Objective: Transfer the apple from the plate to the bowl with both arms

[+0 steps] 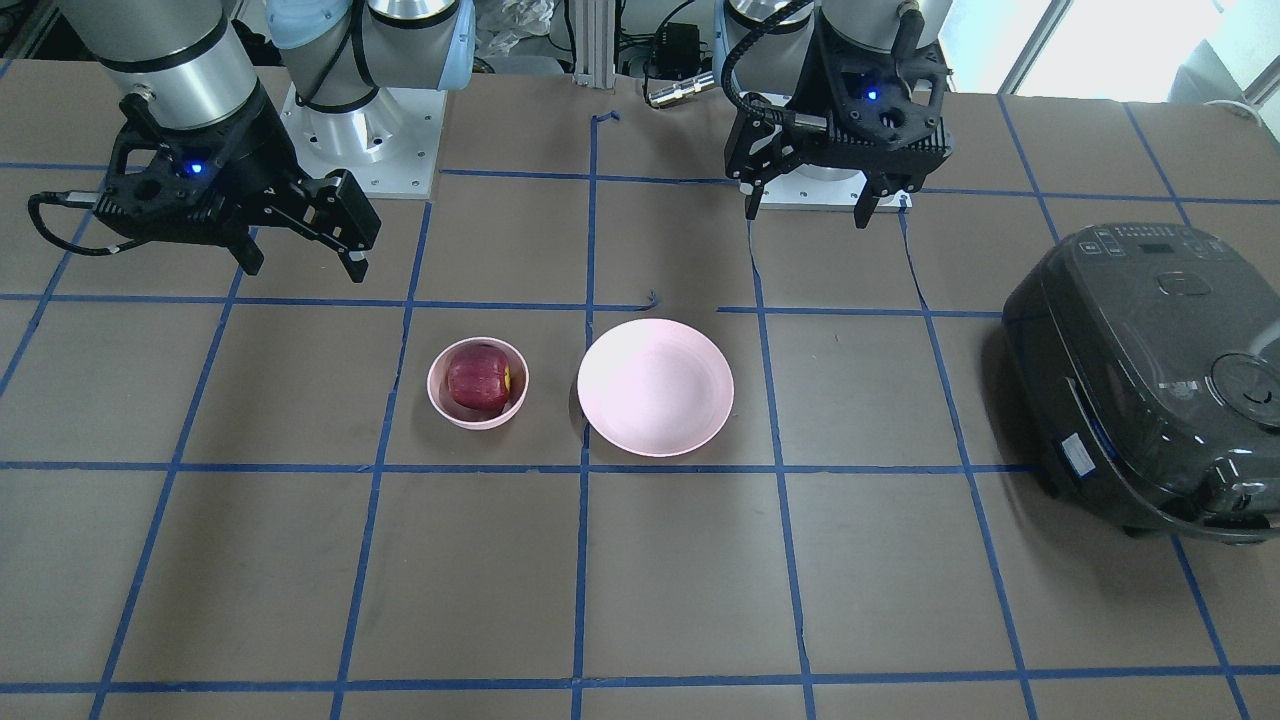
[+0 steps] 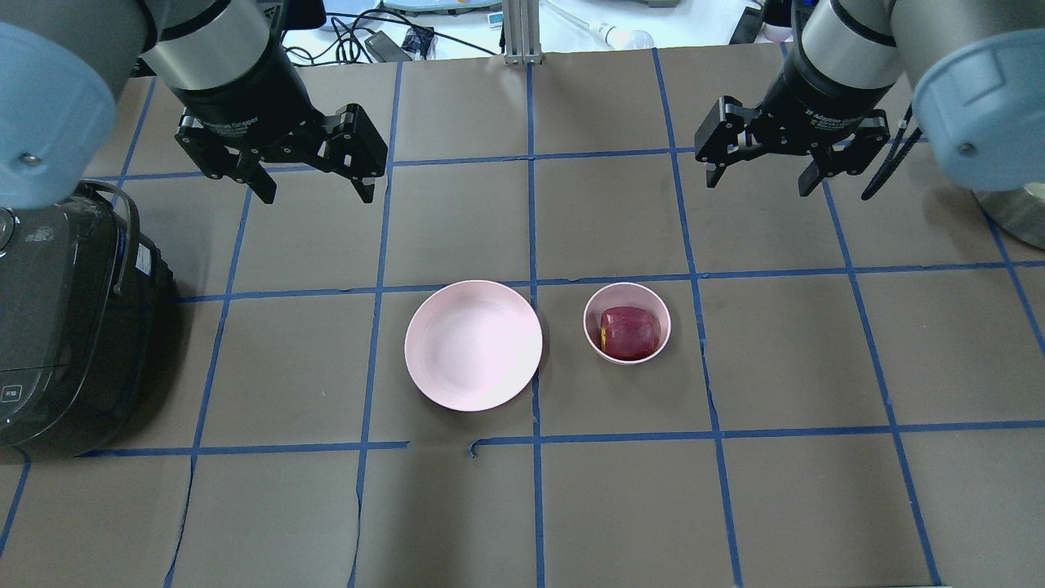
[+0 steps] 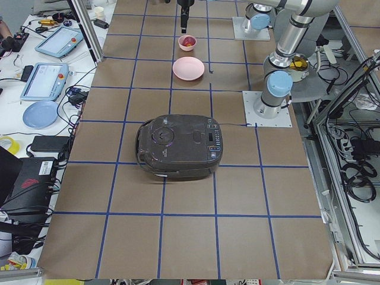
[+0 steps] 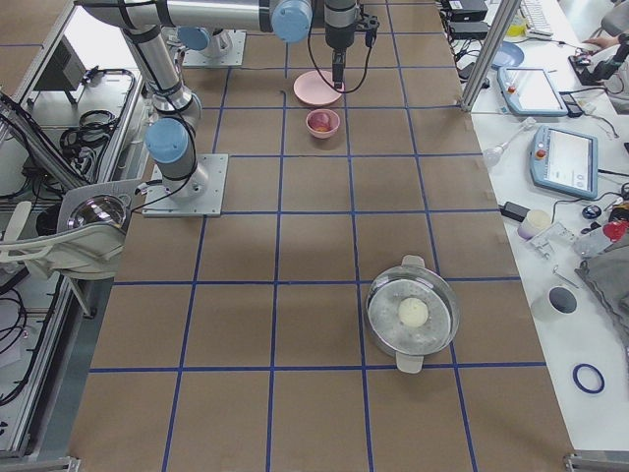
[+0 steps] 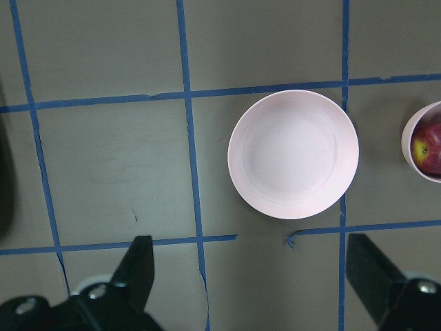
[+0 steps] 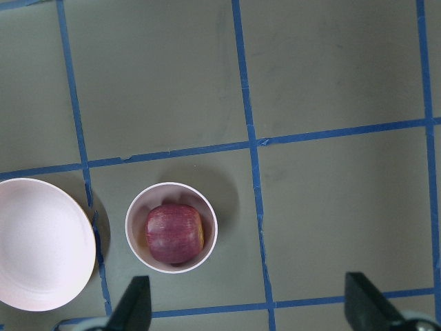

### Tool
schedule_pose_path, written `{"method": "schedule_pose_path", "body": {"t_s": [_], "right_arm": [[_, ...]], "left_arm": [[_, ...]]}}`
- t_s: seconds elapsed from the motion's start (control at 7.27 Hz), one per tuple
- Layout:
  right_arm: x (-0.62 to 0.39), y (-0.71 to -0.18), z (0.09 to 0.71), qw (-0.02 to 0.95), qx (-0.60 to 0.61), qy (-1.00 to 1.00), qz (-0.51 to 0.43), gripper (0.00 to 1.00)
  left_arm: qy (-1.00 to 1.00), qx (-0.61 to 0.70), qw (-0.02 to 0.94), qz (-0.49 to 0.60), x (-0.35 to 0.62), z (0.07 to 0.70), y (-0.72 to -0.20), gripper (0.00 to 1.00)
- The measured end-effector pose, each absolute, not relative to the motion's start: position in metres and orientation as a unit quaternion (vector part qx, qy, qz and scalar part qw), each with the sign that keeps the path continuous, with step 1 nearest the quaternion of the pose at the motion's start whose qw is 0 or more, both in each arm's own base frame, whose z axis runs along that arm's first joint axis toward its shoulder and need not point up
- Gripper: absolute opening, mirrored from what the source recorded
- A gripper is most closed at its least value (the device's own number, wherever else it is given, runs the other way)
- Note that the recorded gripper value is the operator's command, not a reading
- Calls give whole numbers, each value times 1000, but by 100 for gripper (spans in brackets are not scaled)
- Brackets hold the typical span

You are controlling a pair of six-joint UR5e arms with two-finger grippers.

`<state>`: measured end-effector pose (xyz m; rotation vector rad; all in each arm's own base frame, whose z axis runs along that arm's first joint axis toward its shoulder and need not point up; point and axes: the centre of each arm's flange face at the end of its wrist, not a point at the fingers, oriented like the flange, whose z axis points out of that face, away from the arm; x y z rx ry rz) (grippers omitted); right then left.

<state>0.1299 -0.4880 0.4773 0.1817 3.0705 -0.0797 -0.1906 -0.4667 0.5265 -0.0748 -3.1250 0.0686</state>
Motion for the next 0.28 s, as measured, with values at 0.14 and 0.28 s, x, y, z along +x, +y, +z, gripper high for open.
{"method": "schedule_pose_path", "body": {"t_s": [0.14,0.28], "right_arm": [[129,-487,476,31,60,998,-18,100],[129,-486,475,31,61,998,-12,100]], "left_arm": [[-999,-24,7,22,-191,527,-467,100],[-999,-24,7,23,-191,527,-467,100]]}}
